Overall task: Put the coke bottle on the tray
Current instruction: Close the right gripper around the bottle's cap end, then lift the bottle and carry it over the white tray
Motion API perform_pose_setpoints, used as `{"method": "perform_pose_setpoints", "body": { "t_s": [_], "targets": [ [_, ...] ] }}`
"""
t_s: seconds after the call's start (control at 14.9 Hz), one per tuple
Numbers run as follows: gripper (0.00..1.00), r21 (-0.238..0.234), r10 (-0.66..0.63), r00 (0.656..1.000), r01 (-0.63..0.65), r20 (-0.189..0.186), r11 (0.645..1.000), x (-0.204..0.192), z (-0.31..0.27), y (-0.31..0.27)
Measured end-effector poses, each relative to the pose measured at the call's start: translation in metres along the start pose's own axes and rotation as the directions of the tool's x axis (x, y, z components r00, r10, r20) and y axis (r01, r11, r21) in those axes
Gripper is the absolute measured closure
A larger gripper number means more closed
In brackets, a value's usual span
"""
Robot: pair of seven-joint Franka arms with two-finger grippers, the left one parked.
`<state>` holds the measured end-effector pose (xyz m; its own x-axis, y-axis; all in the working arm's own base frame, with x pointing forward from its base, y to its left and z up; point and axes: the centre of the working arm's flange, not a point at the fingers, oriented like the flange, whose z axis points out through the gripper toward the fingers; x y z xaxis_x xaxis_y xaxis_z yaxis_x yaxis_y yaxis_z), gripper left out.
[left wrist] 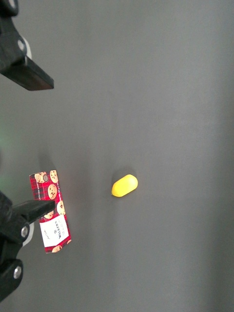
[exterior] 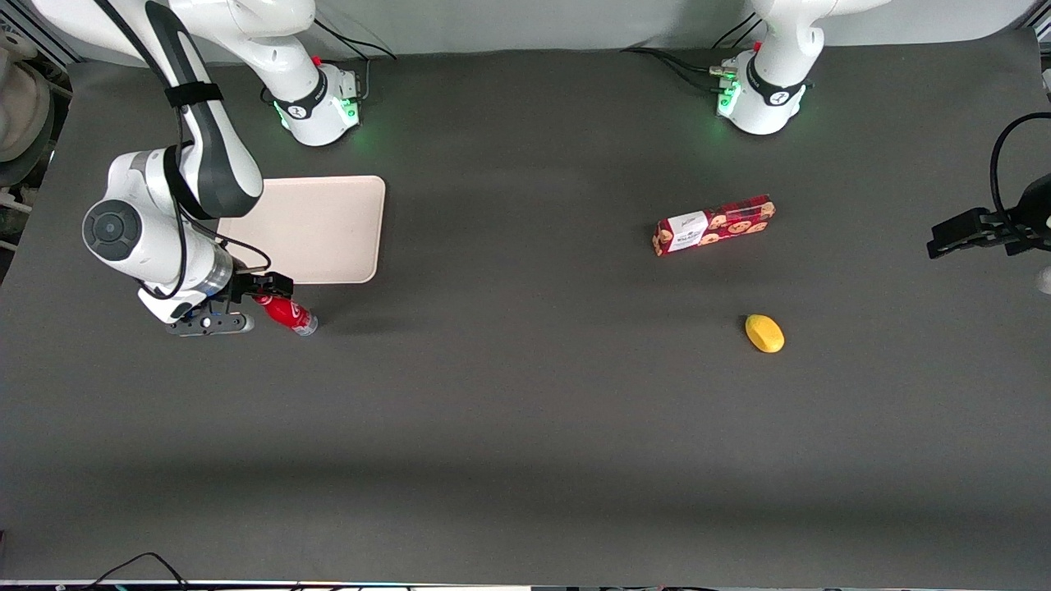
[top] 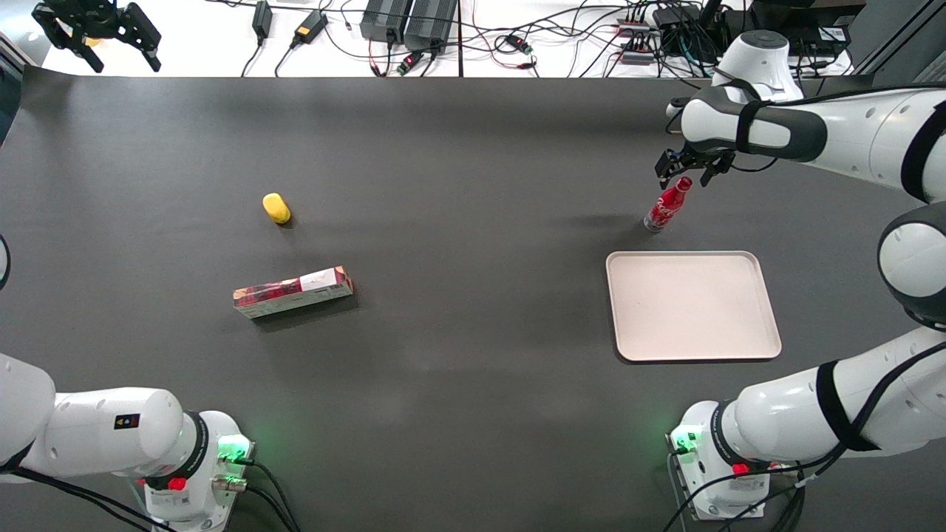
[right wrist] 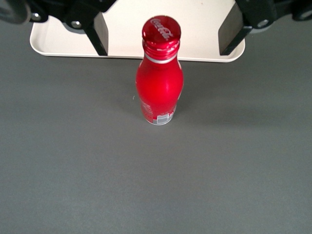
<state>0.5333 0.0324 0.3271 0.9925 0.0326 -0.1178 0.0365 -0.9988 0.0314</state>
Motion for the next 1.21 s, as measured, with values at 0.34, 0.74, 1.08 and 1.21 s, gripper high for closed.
{"method": "perform_pose_setpoints", "body": {
  "t_s": [0.34, 0.74, 1.08, 1.21],
  "targets": [
    [0.01, 0.001, 0.004, 1.0, -0.004, -0.013, 1.0, -0.0017, 0.0045, 0.0024],
    [0.48, 0.002, 0.004, 1.0, -0.004, -0.017, 1.0, -0.0025, 0.0069, 0.0023],
    [0.68, 0.002, 0.004, 1.0, -0.004, -0.019, 1.0, -0.0026, 0.006, 0.0021],
    [0.68, 0.001, 0.004, 1.0, -0.004, -0.017, 1.0, -0.0032, 0.0039, 0.0022]
  ]
}}
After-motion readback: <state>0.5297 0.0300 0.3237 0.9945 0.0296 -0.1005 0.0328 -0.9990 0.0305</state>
